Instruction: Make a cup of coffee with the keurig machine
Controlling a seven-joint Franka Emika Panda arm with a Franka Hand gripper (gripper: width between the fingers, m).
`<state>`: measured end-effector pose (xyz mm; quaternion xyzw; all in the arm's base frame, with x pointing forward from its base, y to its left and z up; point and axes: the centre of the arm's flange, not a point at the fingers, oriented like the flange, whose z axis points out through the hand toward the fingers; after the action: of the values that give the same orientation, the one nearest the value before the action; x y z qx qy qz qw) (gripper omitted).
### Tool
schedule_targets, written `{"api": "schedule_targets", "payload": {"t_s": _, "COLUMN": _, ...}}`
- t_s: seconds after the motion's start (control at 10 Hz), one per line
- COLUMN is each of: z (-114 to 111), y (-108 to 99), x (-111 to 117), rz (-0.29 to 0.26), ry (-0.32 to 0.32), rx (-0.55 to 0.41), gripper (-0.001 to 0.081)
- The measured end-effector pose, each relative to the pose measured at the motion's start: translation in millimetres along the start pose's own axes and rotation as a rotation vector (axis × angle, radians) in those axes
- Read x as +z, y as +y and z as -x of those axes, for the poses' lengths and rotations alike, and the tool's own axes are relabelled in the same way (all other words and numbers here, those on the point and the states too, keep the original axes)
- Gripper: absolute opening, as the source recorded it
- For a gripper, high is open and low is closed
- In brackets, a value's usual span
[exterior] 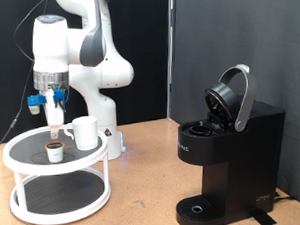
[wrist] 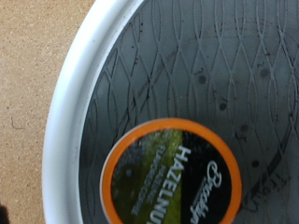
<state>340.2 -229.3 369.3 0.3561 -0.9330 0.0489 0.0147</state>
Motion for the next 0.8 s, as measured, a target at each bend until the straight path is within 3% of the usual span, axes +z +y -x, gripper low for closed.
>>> {"api": "schedule_targets", "payload": {"t_s": 0.8, "z": 5.7, "y": 5.7, "x": 43.8, "rz": -0.030, "ry": 0.004, "rx": 0.003, "gripper": 0.0734}}
